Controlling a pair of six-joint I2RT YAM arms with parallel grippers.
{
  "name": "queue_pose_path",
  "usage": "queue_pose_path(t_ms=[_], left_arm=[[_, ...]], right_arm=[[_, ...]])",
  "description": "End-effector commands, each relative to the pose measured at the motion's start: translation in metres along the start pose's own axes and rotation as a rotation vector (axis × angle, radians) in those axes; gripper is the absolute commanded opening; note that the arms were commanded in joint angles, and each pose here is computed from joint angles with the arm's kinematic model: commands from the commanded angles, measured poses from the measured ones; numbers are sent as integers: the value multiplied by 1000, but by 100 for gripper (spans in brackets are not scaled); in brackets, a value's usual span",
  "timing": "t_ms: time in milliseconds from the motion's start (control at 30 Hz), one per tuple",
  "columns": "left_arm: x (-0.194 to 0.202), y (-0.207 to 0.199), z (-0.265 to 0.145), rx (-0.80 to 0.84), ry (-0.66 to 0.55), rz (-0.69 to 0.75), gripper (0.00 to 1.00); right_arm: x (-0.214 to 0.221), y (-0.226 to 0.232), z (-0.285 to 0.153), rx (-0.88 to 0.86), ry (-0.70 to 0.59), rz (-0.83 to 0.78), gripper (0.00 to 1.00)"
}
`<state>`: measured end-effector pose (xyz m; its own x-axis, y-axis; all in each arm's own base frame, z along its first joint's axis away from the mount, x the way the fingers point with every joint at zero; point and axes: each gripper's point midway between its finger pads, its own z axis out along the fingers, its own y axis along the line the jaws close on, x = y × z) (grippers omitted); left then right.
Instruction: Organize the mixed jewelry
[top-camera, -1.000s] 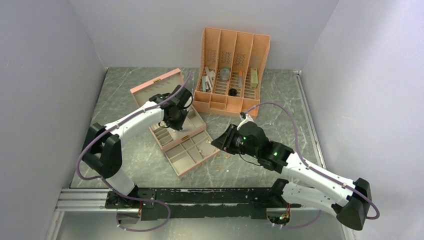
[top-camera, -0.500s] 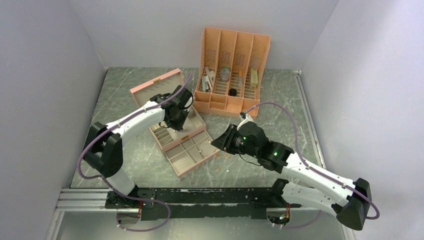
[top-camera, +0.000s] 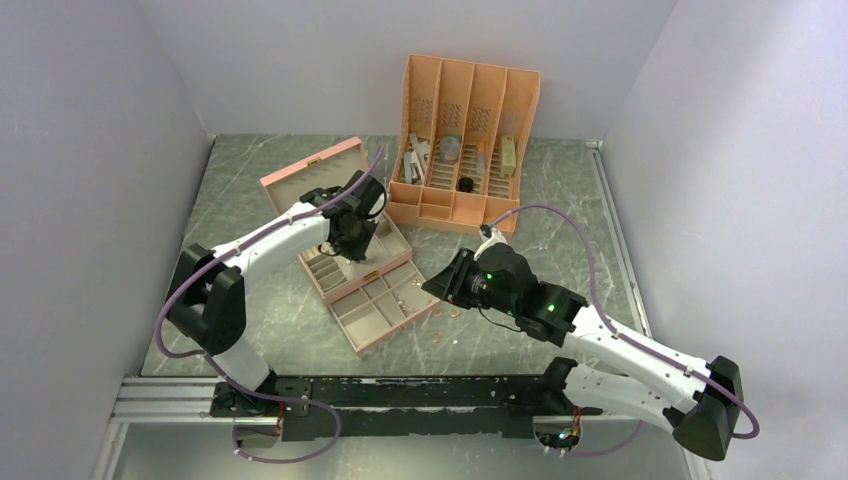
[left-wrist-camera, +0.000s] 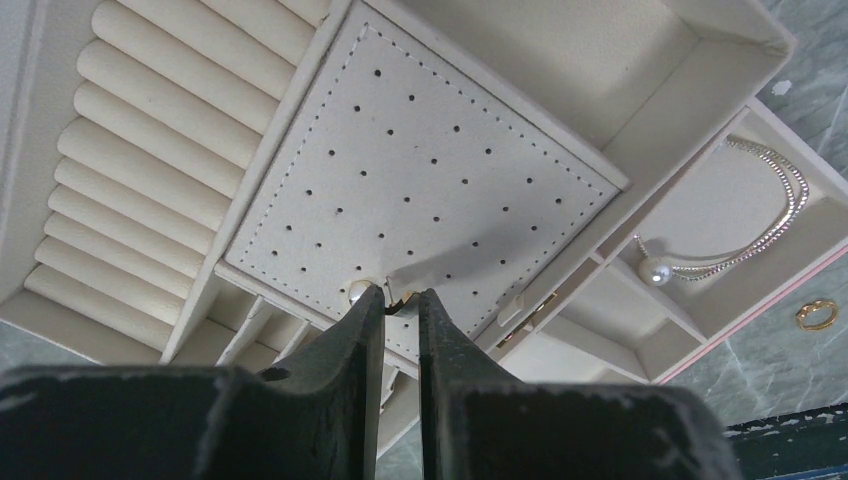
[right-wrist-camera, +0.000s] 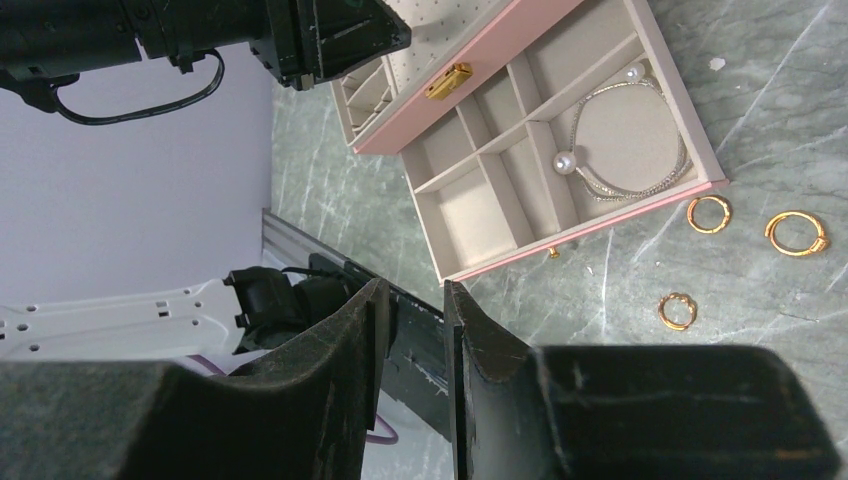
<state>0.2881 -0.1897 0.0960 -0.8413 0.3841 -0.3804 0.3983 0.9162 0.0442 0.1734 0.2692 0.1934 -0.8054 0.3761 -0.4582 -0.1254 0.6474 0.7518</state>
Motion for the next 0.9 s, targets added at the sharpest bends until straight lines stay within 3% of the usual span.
queue_pose_path(t_ms=[0,867], left_arm=[[3,0,-2,0,2,1,5],[6,2,-12,-5,-7,-3,5]], right_arm=[[-6,6,-1,-25,-22,7,31],[-5,10,0,-36,-9,7,31]])
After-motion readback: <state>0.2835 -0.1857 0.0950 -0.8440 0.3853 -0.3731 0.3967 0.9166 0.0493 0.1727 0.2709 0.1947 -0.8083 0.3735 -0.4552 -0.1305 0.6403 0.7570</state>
